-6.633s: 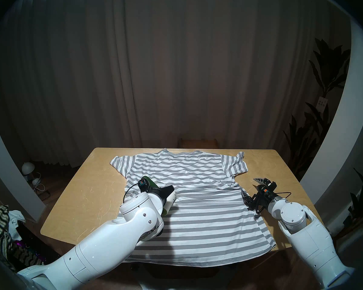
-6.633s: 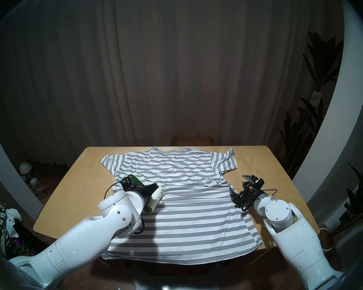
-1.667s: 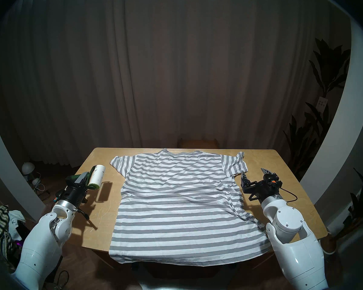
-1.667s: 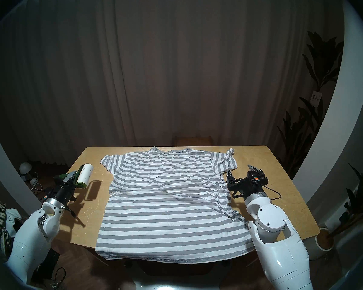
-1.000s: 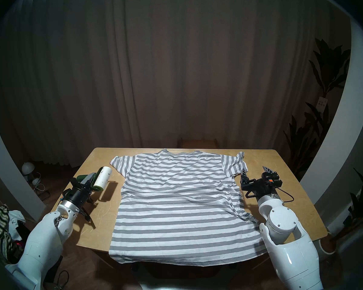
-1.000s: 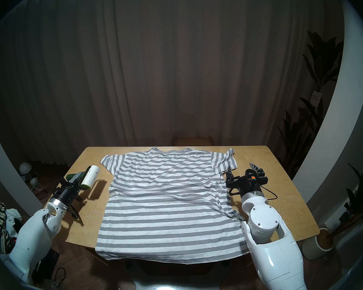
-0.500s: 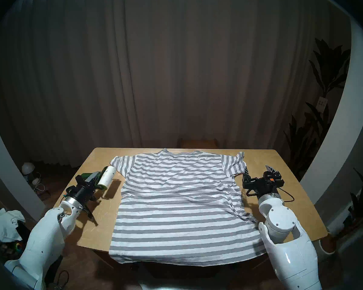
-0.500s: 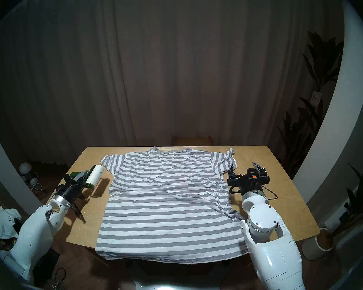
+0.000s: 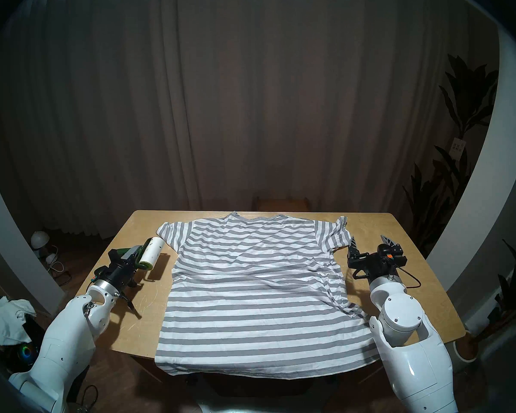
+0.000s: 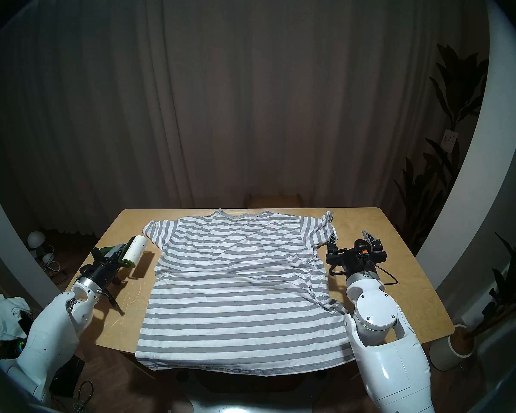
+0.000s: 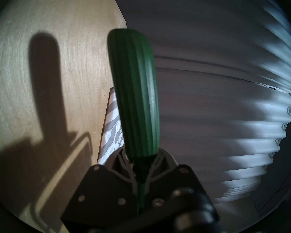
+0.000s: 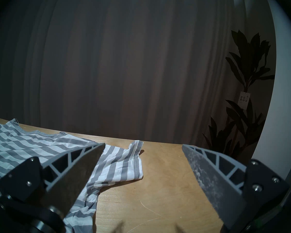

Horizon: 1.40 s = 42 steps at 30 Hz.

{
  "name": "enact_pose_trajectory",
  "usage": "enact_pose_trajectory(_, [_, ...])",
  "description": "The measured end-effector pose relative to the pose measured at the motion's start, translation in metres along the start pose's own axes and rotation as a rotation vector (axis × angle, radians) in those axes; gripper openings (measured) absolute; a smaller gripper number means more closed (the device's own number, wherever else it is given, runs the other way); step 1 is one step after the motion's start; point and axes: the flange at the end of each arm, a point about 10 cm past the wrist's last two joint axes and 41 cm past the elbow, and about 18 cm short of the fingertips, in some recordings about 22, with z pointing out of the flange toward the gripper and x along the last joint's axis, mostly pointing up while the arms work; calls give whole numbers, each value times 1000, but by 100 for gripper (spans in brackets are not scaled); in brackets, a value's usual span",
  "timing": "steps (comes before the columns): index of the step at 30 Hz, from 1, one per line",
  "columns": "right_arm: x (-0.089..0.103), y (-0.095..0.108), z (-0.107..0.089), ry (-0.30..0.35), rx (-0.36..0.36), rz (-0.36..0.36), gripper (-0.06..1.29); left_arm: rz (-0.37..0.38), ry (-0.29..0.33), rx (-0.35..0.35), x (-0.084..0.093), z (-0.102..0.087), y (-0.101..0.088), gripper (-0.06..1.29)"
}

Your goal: Use the fur roller to clean a top

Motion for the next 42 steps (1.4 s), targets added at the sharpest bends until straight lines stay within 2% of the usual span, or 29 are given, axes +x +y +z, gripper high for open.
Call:
enact_pose_trajectory(5, [-2,2,-4,-2,3,-3,120,-24,-19,-13,2,0,-1,2])
enact_pose_trajectory(9, [-2,3,-6,-1,4,-10,120,-16,-14,12,2,3,1,2])
enact_pose_trajectory(20, [-4,7,-11,-1,-10,-21,120,82,72,168,-3,19,12,2])
enact_pose_trajectory(26, [-5,8,-12,-2,-23,-11,120,95,124,266,-2,14,18,2])
enact_pose_trajectory(32, [-7,7,-13,-3,-31,10,120,94,138,366,-6,7,22,2])
enact_pose_trajectory(42, [-10,10,-15,-2,-44,30,120,117,165,479,-10,3,33,2])
